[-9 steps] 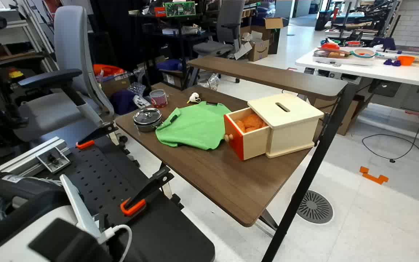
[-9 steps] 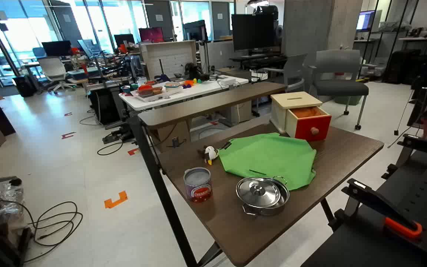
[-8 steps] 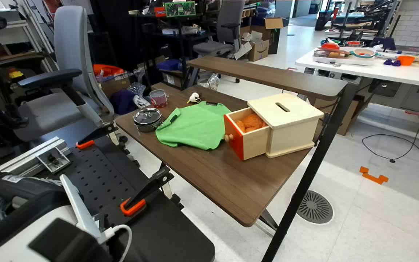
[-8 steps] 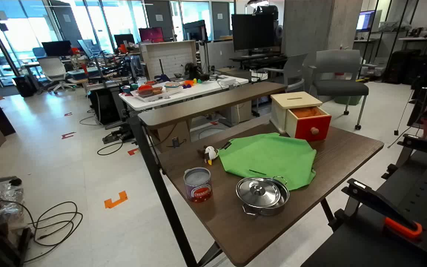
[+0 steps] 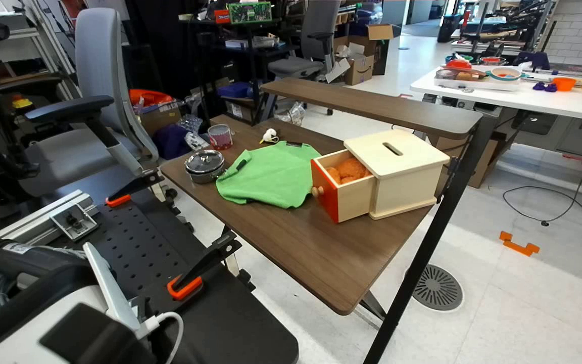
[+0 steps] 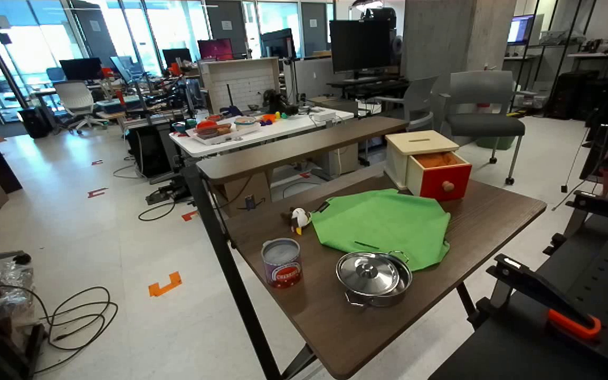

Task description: Fold the green towel, then move it to the right

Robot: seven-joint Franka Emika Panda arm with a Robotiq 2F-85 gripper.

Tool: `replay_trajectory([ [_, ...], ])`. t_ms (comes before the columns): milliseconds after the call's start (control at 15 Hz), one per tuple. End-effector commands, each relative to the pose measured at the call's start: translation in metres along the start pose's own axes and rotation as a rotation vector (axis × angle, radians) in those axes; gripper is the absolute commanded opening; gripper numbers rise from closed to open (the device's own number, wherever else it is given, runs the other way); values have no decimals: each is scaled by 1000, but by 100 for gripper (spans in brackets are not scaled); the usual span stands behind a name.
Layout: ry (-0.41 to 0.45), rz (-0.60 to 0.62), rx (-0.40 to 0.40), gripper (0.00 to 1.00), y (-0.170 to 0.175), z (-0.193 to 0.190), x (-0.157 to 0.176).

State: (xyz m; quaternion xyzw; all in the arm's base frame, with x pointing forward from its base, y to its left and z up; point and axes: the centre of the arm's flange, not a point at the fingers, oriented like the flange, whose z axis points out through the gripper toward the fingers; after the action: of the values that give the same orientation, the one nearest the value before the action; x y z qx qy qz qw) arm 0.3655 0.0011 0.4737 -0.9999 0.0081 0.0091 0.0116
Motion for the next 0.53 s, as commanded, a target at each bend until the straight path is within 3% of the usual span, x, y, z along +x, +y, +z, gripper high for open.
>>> replay_trajectory([
  [0,0,0,0,100,0,0,0],
  [333,8,-7,2,100,1,4,3],
  [467,57,-1,35,100,3,18,13],
])
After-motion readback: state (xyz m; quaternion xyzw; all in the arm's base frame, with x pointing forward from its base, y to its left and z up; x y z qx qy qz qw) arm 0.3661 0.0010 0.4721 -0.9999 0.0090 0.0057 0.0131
